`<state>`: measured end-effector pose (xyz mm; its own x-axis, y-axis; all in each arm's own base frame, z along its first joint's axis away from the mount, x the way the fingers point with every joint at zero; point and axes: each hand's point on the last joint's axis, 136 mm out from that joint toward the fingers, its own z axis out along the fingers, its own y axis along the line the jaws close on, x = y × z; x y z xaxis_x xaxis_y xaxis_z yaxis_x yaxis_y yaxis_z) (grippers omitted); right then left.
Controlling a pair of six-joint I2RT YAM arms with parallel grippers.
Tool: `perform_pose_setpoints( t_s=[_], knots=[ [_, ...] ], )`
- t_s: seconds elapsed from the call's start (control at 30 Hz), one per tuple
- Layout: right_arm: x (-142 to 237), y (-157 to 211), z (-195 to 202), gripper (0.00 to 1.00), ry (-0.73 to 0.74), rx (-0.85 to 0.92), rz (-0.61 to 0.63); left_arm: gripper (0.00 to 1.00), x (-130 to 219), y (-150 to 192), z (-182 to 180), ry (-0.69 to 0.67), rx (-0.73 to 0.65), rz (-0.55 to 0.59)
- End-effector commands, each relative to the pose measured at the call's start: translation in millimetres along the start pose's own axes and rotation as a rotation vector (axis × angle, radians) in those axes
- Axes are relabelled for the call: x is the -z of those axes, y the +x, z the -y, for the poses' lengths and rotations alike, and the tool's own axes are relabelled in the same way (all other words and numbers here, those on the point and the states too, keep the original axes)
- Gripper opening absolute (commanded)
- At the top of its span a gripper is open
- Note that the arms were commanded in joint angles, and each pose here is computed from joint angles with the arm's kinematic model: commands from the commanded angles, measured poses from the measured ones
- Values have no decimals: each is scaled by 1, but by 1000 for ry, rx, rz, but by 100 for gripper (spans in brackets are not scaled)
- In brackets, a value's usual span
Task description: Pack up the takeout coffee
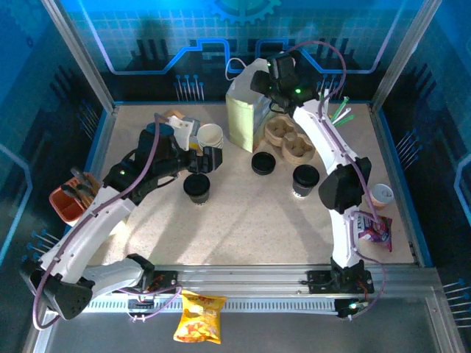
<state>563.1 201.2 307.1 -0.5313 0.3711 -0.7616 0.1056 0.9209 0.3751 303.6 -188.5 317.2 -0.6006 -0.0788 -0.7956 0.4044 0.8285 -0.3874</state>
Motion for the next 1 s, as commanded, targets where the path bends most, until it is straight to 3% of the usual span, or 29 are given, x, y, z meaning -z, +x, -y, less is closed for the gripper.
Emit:
perform_pose_setpoints(
  t_s=[0.0,0.37,0.97],
  knots=[
    [-3,6,10,70,90,30,-9,93,5,0,4,32,13,18],
    [-20,23,11,46,107,52,-43,93,5,7,3,42,18,13],
    [-23,3,14,9,82,-50,8,93,5,13,2,49,28,11]
  ],
)
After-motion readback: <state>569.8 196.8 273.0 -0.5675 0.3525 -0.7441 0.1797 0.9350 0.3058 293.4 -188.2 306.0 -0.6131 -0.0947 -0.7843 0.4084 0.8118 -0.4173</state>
